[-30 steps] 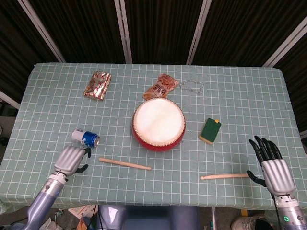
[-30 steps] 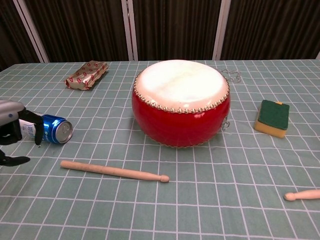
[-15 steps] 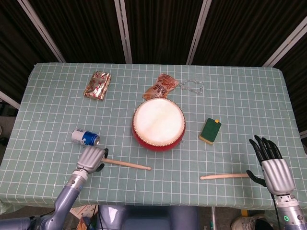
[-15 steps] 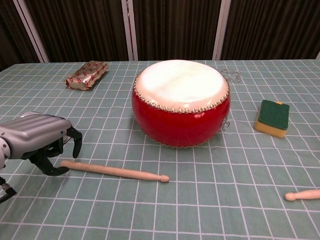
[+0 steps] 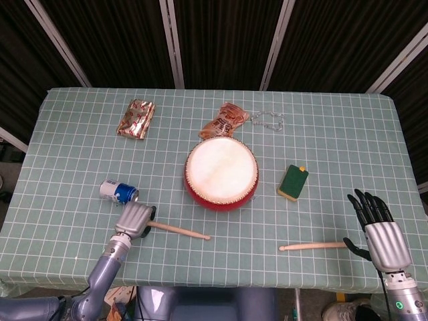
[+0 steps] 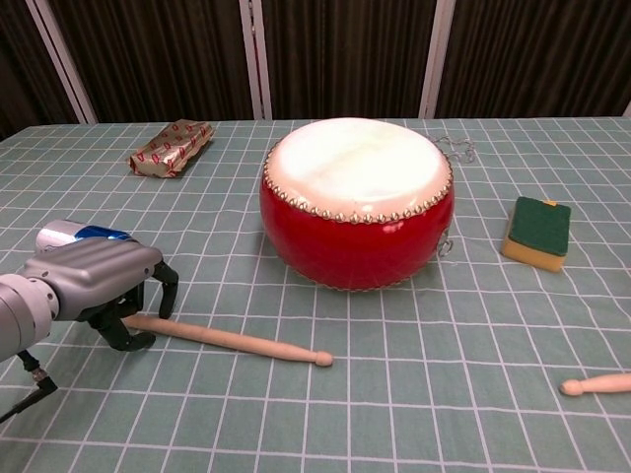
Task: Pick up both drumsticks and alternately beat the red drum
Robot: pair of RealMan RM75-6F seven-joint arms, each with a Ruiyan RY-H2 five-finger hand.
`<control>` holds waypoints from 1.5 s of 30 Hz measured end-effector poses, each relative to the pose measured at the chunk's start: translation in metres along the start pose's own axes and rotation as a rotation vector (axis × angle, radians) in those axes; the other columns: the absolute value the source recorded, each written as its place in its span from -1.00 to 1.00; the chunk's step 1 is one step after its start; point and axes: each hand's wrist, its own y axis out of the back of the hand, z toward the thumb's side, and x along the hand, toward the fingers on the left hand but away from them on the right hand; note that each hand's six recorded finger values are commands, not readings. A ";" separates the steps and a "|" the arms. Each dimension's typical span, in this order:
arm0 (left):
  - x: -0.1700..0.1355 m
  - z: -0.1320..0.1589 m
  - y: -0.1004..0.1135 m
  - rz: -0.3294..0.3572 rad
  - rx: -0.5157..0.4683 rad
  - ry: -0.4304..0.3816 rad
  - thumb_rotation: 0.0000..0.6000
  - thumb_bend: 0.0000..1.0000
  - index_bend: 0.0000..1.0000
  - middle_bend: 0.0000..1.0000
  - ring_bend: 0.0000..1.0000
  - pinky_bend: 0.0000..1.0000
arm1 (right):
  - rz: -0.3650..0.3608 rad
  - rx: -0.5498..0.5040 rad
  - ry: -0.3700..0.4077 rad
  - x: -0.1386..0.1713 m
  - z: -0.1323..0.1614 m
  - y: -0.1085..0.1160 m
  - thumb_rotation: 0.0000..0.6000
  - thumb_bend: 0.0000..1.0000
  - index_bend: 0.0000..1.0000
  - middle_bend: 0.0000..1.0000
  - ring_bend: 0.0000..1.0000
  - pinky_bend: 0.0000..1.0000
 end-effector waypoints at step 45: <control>-0.090 -0.058 0.137 0.339 -0.401 -0.044 1.00 0.07 0.57 1.00 1.00 1.00 | 0.146 0.133 0.044 -0.004 0.020 -0.030 1.00 -0.53 -0.01 1.00 1.00 1.00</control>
